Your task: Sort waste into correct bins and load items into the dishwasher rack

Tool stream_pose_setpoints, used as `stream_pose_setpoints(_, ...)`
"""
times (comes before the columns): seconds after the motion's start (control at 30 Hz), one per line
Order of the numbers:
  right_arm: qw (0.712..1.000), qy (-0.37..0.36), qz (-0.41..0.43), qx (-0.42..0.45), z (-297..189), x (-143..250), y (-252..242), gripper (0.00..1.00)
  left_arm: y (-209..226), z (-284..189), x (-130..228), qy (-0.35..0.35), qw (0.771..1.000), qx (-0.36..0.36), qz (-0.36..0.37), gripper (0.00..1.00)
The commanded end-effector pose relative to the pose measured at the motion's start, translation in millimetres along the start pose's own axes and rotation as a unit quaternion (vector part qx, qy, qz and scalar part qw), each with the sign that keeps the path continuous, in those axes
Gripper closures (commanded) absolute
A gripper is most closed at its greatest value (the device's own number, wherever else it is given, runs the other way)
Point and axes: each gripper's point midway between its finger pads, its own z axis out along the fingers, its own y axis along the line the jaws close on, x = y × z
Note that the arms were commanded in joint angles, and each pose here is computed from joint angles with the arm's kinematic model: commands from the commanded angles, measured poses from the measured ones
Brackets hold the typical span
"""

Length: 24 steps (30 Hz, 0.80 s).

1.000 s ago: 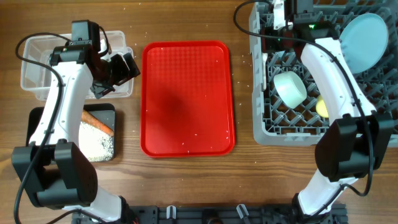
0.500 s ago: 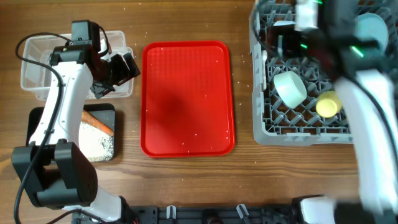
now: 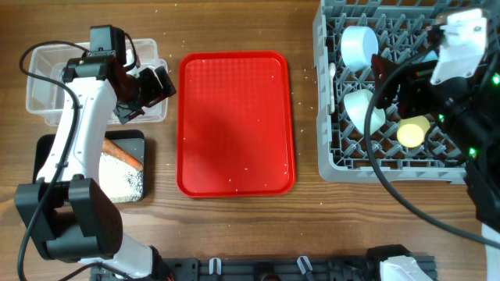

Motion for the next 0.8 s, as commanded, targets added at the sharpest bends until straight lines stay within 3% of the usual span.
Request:
stream_pose_setpoints(0.0, 0.999, -0.035, -0.008, 0.009, -2.6, -10.1, -1.9, 0.00, 2.2, 2.4, -2.0, 0.000, 1.000, -0.006, 0.001, 0.00)
stream_pose_setpoints(0.23, 0.992, -0.120, 0.015, 0.022, 18.0, 27.8, -7.1, 0.00, 2.2, 2.4, -2.0, 0.000, 1.000, -0.006, 0.001, 0.00)
stream_pose_setpoints(0.4, 0.977, -0.189, 0.093, 0.028, 24.6, 109.7, -8.2, 0.00, 2.2, 2.4, -2.0, 0.000, 1.000, -0.006, 0.001, 0.00)
stream_pose_setpoints(0.57, 0.975, -0.203, 0.095, -0.002, 29.8, 195.6, 6.9, 0.00, 2.4, 2.4, -2.1, 0.000, 1.000, -0.006, 0.001, 0.00)
stream_pose_setpoints(0.77, 0.966, -0.226, 0.120, -0.024, 29.8, 236.8, 14.5, 0.00, 2.4, 2.4, -2.1, 0.000, 1.000, -0.006, 0.001, 0.00)
